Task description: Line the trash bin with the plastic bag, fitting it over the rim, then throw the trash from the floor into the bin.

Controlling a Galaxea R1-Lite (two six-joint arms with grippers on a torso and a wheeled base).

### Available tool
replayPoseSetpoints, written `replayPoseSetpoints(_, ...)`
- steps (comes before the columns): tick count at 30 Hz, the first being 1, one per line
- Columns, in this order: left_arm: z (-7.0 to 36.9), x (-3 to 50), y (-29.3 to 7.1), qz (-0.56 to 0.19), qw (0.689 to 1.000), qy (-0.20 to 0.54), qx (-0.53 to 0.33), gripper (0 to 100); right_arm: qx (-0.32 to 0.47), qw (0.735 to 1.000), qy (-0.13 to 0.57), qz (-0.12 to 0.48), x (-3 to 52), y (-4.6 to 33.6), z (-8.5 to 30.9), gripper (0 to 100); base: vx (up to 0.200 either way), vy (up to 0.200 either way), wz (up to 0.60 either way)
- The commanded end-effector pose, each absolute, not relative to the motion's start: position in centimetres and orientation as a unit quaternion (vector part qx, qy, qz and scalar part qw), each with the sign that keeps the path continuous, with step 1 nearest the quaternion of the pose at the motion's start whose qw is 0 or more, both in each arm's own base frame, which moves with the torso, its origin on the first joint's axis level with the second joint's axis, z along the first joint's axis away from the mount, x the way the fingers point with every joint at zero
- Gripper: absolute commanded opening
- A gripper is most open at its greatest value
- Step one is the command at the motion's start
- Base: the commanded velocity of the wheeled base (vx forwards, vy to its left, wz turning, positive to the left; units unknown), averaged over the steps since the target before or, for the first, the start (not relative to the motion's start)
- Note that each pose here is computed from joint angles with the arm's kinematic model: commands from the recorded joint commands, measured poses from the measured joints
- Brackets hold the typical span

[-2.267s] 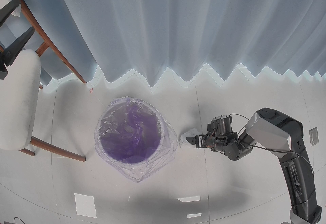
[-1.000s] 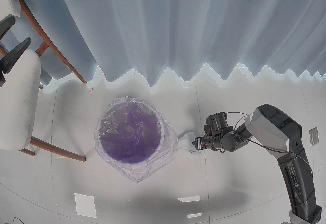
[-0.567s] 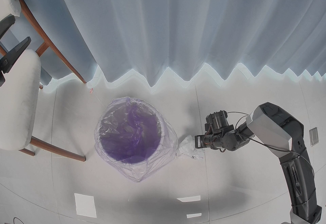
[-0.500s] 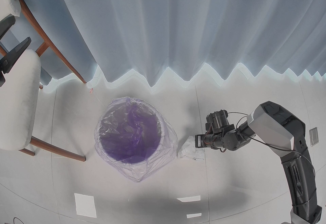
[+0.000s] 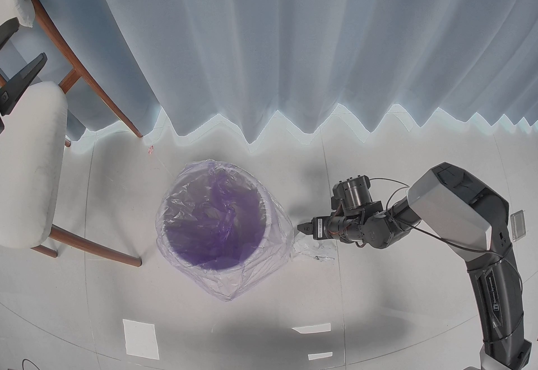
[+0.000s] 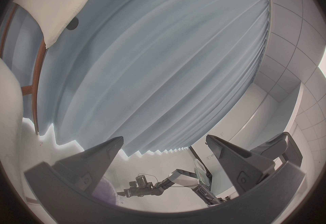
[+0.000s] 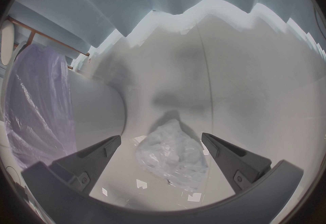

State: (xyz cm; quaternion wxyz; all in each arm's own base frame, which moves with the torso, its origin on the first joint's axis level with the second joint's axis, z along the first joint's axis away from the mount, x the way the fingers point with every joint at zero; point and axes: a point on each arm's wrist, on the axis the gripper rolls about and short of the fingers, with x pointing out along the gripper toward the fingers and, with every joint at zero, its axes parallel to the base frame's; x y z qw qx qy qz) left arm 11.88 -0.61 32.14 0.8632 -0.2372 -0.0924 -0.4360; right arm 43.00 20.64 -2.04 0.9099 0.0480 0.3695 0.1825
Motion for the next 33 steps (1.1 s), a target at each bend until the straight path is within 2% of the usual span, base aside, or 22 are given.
replayPoseSetpoints(1, 32.3, 11.7, -0.7, -0.44, 0.861, -0.094, -0.236, 100, 0.039, 0.905, 0.377, 0.194, 43.8, 22.8, -2.1, 100, -0.2, 0.0, 0.0)
replayPoseSetpoints(3, 32.3, 11.7, -0.8, -0.442, 0.86, -0.094, -0.236, 100, 0.035, 0.904, 0.382, 0.191, 44.5, 23.4, -2.5, 100, -0.2, 0.0, 0.0)
replayPoseSetpoints(10, 32.2, 11.7, -0.7, -0.442, 0.86, -0.093, -0.237, 100, 0.005, 0.899, 0.402, 0.173, 45.6, 23.6, -5.2, 100, 0.0, 0.0, 0.0)
replayPoseSetpoints(15, 32.3, 11.7, -0.7, -0.442, 0.86, -0.094, -0.237, 100, 0.005, 0.899, 0.403, 0.174, 45.7, 23.6, -5.3, 100, 0.0, 0.0, 0.0)
replayPoseSetpoints(21, 32.3, 11.5, -0.8, -0.444, 0.859, -0.094, -0.236, 100, 0.001, 0.884, 0.437, 0.167, 46.1, 23.7, -4.9, 100, 0.0, 0.0, 0.0)
replayPoseSetpoints(30, 32.2, 11.5, -0.8, -0.445, 0.859, -0.094, -0.237, 100, -0.001, 0.887, 0.437, 0.151, 46.8, 23.5, -6.2, 100, 0.0, 0.0, 0.0)
replayPoseSetpoints(31, 32.2, 11.5, -0.8, -0.445, 0.859, -0.094, -0.237, 100, 0.001, 0.889, 0.436, 0.144, 46.8, 23.5, -6.1, 0, 0.0, 0.0, 0.0)
replayPoseSetpoints(33, 32.2, 11.5, -0.8, -0.445, 0.859, -0.094, -0.237, 100, 0.001, 0.89, 0.434, 0.141, 46.7, 23.7, -6.0, 0, 0.0, 0.0, 0.0)
